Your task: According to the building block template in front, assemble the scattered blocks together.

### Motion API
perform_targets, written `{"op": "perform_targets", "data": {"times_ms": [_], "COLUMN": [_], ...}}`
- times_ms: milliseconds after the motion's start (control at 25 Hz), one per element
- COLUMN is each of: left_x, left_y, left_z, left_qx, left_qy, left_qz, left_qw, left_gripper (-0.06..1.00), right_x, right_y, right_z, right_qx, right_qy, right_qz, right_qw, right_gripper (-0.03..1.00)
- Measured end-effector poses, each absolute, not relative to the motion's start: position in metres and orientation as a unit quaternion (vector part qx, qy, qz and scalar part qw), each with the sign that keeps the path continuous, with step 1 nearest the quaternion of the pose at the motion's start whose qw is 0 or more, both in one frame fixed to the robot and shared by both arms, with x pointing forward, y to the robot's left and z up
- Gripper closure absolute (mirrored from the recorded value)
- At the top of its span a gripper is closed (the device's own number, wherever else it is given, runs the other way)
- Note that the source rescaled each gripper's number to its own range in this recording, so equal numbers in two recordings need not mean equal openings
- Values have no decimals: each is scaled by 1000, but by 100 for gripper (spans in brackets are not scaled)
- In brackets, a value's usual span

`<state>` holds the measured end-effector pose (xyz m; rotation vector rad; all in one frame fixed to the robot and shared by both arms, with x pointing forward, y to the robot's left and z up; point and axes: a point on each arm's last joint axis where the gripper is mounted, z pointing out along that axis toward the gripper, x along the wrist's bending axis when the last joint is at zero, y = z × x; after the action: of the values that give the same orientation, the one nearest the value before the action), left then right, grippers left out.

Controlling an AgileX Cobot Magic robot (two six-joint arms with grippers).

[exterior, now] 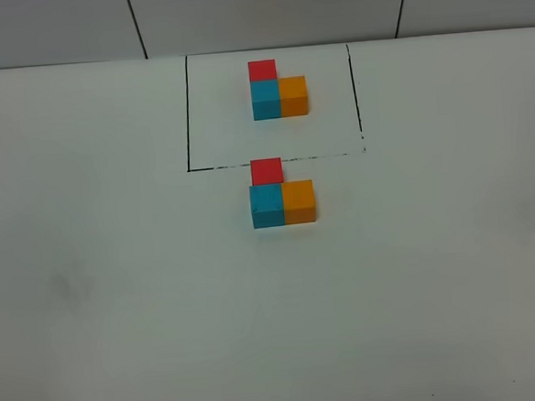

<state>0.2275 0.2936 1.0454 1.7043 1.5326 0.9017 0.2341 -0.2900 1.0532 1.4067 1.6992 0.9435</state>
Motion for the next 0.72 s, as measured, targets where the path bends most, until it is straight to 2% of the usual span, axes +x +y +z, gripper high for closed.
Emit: {"op": "perform_targets", "data": {"times_ms": [720], "left_x": [228], "left_y": [294], "left_z": [1045], "left_qx": [653], "left_qy": [587], "left_qz": [345], "left_qw": [333], "left_gripper": [23], "right_x": [234], "right_y": [-292], "right_z": [1053], "right_qx": [576], "right_qy": [635], "right_qz": [374], "right_qw": [355], "right_gripper": [-2]}}
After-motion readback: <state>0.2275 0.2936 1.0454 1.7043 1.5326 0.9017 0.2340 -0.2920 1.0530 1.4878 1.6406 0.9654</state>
